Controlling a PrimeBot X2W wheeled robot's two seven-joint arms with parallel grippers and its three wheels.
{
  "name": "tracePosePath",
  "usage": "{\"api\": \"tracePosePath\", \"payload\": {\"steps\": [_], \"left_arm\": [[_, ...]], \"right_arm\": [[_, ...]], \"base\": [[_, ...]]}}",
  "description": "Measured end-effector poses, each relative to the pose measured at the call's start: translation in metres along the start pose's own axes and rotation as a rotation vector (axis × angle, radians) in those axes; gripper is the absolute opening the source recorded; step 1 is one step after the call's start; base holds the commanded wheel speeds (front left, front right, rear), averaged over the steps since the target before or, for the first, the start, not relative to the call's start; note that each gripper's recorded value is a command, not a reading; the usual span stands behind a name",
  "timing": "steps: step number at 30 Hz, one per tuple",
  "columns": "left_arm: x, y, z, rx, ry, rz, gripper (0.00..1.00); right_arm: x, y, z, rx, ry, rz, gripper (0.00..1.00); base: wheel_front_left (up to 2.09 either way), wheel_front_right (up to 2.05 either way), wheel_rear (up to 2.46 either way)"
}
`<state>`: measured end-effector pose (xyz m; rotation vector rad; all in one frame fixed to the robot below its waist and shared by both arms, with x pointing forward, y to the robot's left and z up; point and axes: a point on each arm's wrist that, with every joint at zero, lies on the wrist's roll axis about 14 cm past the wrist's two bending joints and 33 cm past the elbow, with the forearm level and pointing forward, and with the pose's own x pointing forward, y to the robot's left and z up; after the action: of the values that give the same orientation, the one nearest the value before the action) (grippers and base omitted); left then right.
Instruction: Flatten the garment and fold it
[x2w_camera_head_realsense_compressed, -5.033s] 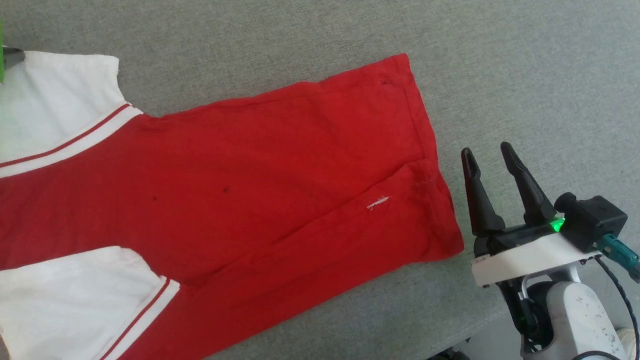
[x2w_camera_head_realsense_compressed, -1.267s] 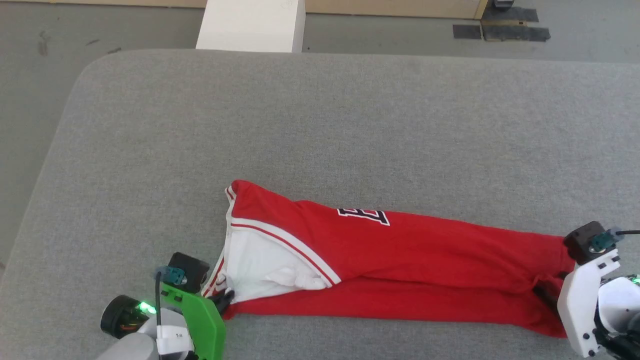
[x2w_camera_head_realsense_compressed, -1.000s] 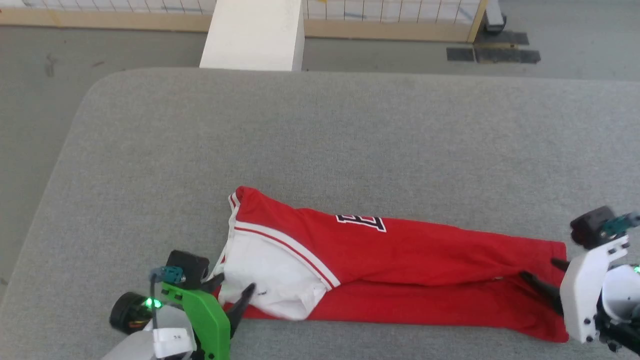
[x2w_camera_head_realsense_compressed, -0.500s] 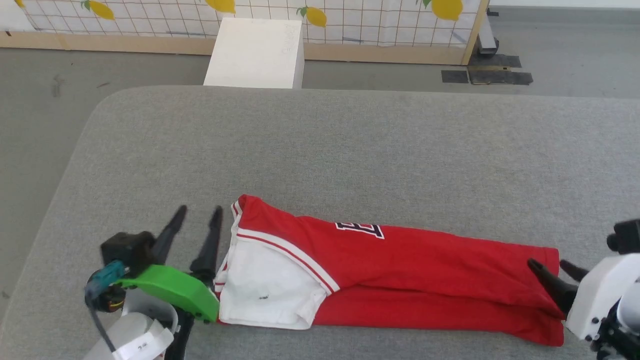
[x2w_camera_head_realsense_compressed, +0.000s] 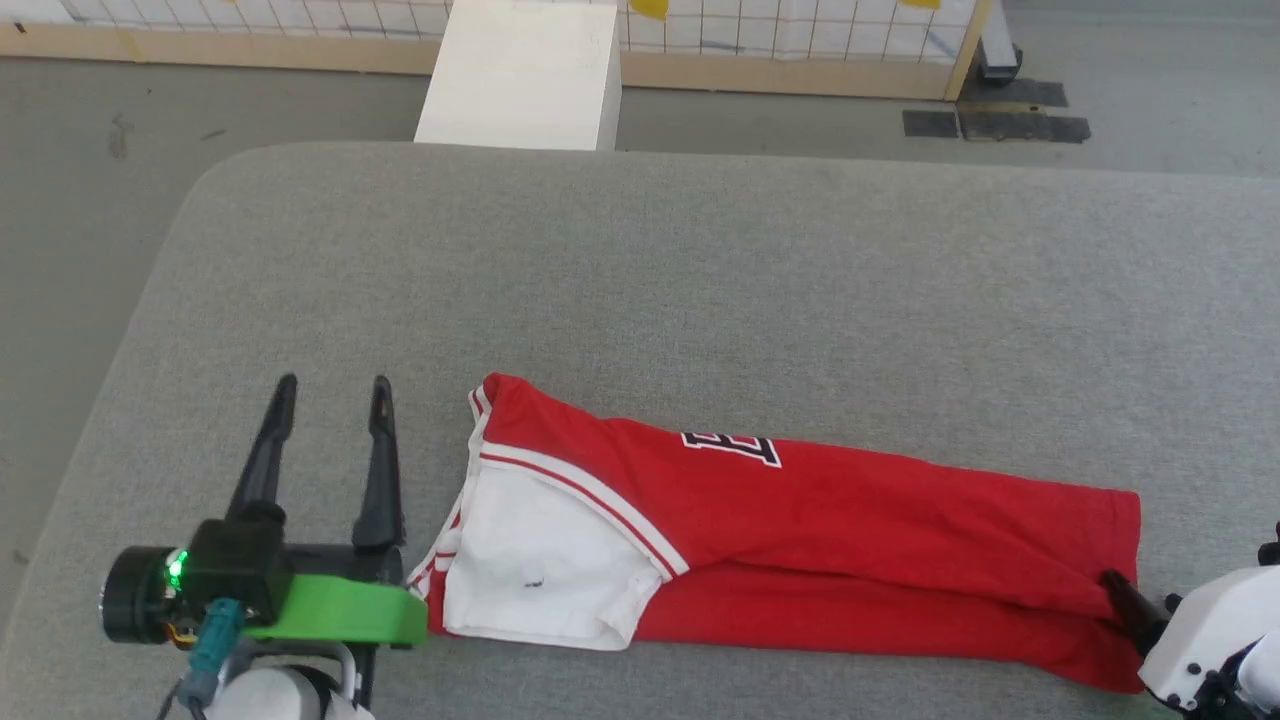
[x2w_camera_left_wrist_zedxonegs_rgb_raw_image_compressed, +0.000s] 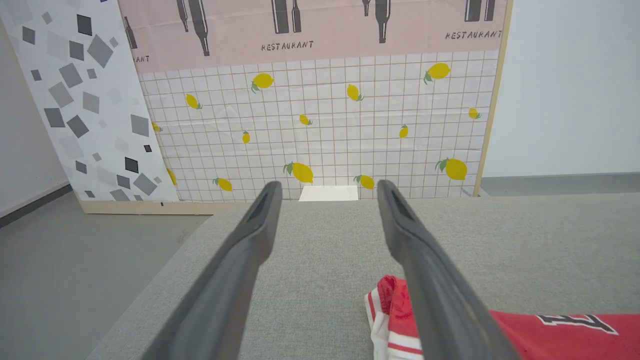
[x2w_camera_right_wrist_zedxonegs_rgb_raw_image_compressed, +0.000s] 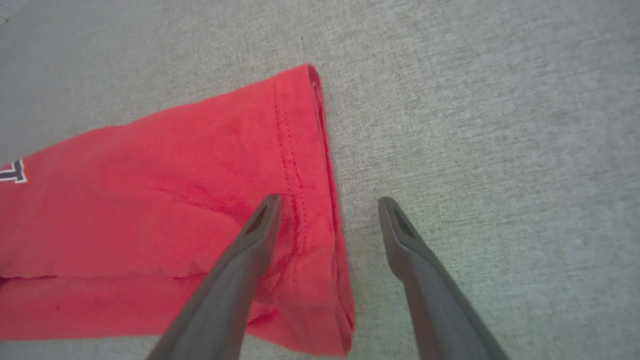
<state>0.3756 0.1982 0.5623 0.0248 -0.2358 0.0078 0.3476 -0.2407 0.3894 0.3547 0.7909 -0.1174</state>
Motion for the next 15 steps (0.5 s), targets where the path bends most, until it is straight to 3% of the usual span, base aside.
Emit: {"api": "tracePosePath", "payload": {"steps": [15], "left_arm": [[-0.006, 0.007, -0.028, 0.006, 0.077, 0.02, 1.0]], "right_arm": [[0.028, 0.027, -0.021, -0.006, 0.168, 0.085, 1.0]], "base": [[0.0, 0.0, 0.0]]}}
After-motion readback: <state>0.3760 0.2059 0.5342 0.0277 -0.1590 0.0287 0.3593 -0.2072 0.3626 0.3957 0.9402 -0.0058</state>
